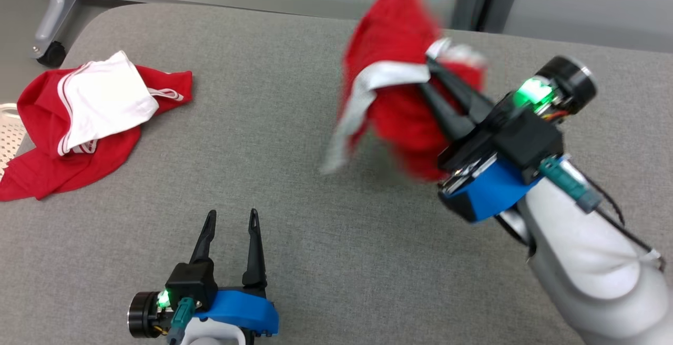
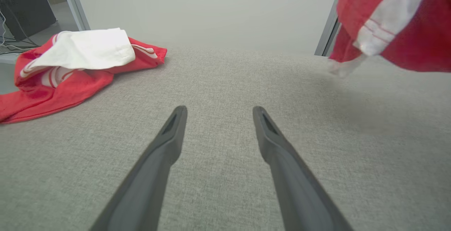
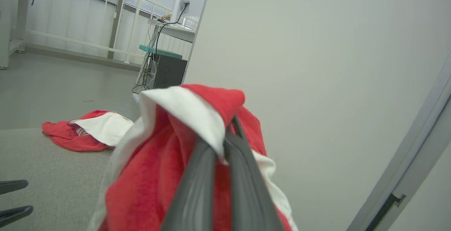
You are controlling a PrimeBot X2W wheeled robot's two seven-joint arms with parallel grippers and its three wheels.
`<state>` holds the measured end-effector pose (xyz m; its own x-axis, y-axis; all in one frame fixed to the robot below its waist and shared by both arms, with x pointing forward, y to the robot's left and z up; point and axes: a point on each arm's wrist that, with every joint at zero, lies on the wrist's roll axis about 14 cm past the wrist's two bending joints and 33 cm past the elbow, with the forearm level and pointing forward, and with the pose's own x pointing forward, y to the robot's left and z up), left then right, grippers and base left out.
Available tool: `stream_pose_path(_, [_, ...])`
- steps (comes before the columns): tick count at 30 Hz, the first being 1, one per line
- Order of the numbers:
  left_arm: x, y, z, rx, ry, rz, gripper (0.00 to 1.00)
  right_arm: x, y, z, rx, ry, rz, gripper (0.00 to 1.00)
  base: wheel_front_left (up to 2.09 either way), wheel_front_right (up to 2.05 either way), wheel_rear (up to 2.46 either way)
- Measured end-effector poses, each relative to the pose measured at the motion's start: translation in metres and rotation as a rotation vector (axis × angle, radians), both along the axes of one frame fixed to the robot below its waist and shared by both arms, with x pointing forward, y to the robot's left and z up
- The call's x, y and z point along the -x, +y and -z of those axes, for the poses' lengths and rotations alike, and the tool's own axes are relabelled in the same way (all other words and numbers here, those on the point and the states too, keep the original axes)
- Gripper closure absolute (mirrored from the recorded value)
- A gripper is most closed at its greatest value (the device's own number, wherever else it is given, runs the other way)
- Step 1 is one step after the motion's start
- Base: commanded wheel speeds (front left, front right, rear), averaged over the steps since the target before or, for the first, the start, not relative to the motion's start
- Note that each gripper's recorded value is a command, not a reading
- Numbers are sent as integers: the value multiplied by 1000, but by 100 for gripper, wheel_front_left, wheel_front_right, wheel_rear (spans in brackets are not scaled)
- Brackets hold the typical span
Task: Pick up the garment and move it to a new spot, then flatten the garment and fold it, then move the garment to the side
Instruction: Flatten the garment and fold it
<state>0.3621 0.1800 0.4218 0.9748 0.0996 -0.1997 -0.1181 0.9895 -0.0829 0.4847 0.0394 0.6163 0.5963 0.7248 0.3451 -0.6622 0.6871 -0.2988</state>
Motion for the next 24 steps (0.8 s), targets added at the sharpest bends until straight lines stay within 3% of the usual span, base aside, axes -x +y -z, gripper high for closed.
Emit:
stream_pose_path(4, [2, 2, 1, -1, 4, -5, 0, 14, 5, 35, 65, 73, -23, 100, 0, 0, 0])
stream_pose_path(5, [3, 1, 1, -1, 5, -1, 0, 16, 0, 59, 112, 126, -11, 89, 0, 0, 0])
stream_pose_path(6, [3, 0, 3, 0, 8, 6, 0, 19, -7, 85, 154, 189, 8, 35, 0, 0, 0])
stream_pose_path(7, [3, -2, 4, 1, 12, 13, 0, 22, -16, 108, 189, 246, 29, 0, 0, 0, 0])
stream_pose_path(11, [0, -18, 7, 13, 18, 68, 0, 25, -54, 157, 249, 392, 132, 0, 0, 0, 0])
stream_pose_path(24, [-16, -57, 16, 42, 37, 196, 0, 38, -122, 174, 170, 506, 349, 0, 0, 0, 0])
